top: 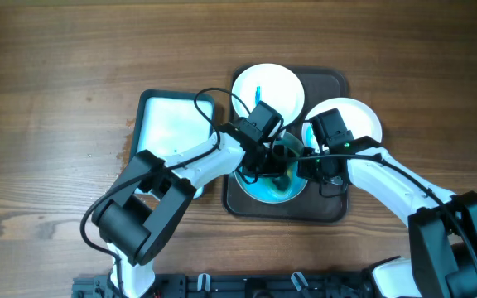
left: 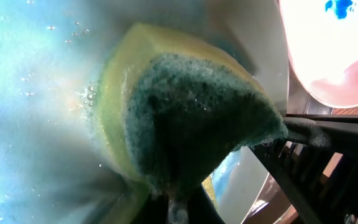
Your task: Clean dirty plates on tray and stack at the side
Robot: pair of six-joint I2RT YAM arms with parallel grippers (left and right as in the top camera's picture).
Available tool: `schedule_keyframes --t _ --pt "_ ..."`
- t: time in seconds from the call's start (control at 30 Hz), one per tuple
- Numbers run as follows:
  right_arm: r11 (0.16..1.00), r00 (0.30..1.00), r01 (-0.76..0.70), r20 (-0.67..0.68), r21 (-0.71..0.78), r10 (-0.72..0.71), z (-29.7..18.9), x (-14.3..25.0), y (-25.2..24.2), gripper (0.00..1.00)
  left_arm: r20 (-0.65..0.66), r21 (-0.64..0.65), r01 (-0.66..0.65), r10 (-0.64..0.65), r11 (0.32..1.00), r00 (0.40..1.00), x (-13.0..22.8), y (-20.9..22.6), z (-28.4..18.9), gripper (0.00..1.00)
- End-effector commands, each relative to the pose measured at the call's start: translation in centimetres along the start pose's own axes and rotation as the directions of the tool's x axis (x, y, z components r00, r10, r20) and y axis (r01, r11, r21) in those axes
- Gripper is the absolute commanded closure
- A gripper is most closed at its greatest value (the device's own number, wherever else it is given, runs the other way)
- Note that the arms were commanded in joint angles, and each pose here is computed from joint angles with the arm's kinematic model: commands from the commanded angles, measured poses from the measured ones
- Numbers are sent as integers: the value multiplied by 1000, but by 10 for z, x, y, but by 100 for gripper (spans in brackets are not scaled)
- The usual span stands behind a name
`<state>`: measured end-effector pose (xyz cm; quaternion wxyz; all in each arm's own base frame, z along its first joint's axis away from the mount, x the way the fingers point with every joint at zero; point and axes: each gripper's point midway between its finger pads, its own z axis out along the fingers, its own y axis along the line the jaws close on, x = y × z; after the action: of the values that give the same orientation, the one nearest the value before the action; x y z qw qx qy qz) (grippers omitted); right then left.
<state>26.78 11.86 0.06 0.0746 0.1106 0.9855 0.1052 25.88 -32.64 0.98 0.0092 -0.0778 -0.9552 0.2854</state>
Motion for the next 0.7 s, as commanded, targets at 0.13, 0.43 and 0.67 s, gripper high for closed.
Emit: schedule_keyframes --t 0.13,0.43,0.67 --pt "1000 1000 -20 -4 23 20 5 2 -4 96 -21 -402 181 -206 897 978 27 107 -22 96" --pt "999 1000 -21 -22 26 22 5 6 -5 96 170 -386 167 -108 907 980 -3 86 -83 96" --pt "999 999 -18 -26 29 19 5 7 -6 96 341 -106 141 -97 984 935 -13 29 -177 96"
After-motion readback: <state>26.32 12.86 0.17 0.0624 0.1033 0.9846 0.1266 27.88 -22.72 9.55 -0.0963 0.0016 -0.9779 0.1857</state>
